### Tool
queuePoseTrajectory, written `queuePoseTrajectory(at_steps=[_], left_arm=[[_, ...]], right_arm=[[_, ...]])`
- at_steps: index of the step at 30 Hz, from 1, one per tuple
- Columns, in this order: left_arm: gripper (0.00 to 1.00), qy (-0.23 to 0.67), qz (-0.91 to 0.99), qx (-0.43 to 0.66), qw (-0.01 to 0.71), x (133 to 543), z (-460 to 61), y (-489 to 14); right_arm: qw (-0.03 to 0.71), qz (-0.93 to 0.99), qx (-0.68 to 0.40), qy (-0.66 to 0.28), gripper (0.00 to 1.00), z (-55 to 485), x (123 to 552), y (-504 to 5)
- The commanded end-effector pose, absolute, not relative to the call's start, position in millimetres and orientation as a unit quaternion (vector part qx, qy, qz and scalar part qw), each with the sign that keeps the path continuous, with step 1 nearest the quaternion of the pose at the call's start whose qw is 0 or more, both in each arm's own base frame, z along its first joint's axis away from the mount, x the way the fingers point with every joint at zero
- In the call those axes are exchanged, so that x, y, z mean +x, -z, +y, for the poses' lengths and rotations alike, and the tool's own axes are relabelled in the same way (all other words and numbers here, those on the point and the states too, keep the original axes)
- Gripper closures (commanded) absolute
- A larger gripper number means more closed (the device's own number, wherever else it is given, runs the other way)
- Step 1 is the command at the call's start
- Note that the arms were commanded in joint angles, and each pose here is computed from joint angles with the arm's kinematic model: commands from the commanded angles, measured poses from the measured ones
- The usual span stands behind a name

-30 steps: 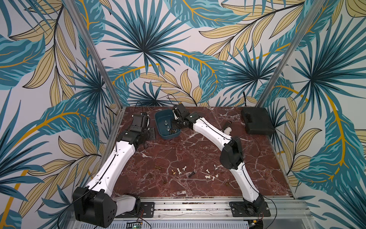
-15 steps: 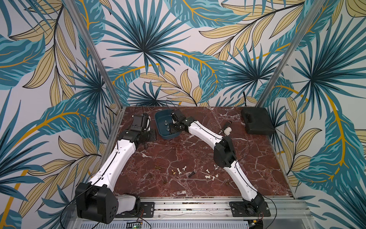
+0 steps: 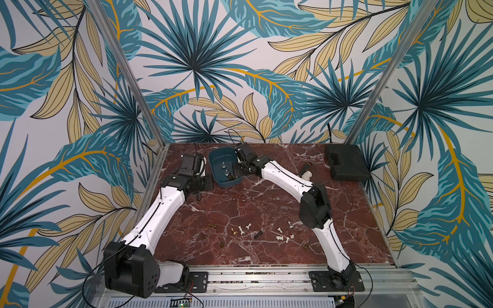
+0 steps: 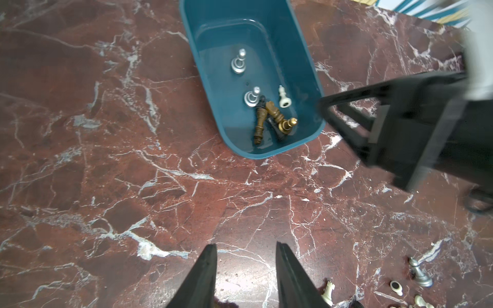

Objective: Put the chess pieces into the storage box
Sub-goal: Place the chess piece in the storage box, then pick up the chess piece at the center of the board.

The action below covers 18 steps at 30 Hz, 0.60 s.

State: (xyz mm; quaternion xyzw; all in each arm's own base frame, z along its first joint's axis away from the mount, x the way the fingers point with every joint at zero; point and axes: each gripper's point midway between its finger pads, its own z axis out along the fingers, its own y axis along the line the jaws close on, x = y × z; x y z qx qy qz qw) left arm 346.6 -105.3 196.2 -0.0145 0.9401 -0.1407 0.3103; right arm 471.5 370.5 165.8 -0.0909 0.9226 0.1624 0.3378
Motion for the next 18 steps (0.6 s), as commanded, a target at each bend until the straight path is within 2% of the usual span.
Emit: queuePoseTrajectory(at_steps=[1,8,18], left_arm=[[0.59,0.157,0.928,0.046,0.334,344.1,-148.4,-208.4],[0.59,0.226,0.908,0.152,0.319,316.1,-260.3,-205.7],[0.58,0.269,0.887,0.296,0.231,262.4,-392.1,-162.5]], right_arm=[[0.392,0.894,-0.019,-0.214,0.61,329.5,468.6,-222.3],[0.404,0.893,0.057,-0.190,0.61,223.2,421.3,-228.9],[0.483,0.862,0.141,-0.060,0.61,91.8,349.4,-251.7]])
